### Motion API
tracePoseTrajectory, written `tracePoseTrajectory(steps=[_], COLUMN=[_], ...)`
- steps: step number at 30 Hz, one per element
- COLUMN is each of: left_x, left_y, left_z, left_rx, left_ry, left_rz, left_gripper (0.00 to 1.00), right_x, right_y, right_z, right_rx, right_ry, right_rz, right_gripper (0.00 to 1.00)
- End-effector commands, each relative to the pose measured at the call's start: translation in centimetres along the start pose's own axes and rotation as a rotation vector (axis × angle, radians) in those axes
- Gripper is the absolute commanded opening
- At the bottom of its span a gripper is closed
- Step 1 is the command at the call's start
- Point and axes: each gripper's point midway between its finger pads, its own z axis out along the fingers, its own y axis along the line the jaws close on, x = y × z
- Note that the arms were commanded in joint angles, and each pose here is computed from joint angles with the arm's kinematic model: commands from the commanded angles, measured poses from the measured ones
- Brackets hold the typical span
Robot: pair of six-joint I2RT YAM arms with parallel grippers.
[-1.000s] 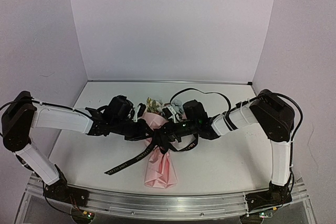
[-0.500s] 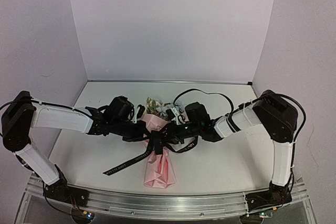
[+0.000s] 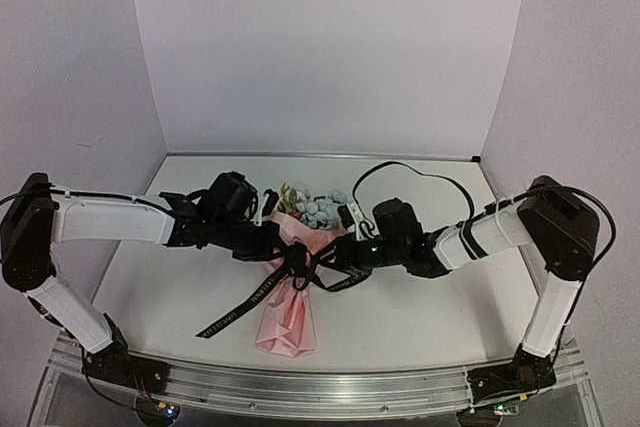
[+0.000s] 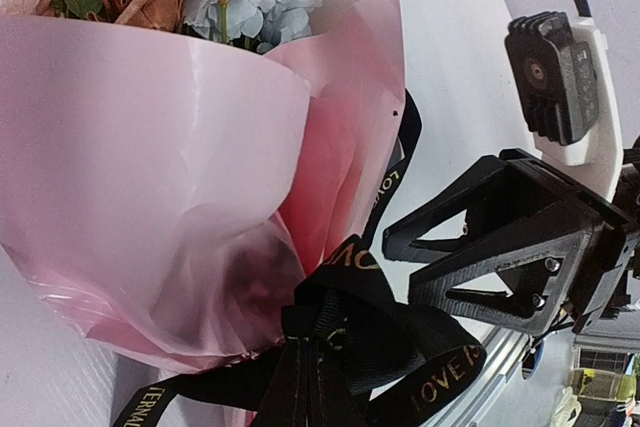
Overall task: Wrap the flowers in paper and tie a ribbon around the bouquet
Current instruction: Cross the ribbon over the folded bouquet.
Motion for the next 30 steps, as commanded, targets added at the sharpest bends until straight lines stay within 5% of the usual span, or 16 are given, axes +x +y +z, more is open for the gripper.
tracePoseTrajectory(steps=[1, 9, 19, 30], left_x=[-2.2, -2.9, -2.3, -1.6], left_y=[-2.2, -1.8, -1.9, -2.2], left_z=[-1.5, -2.1, -1.9, -1.6], left_rx=[0.021, -0.022, 0.002, 0.041], left_ry=[-0.053, -0.083, -0.068, -0.043], left_rz=[0.056, 0.057, 0.057, 0.065], left_gripper=[0.0, 0.0, 0.0, 0.0], right_x=[-1.2, -0.4, 3.0, 1.9], right_y=[-0.4, -1.5, 2.3, 4.8], right_z=[-2.4, -5.5, -5.1, -4.9], right_rx=[0.091, 0.231, 0.29, 0.397], right_ry=[-0.097, -0.117, -0.069, -0.124], right_rz=[-0.098, -0.123, -0.336, -0.473], right_gripper=[0.35, 0.44, 0.56, 0.64])
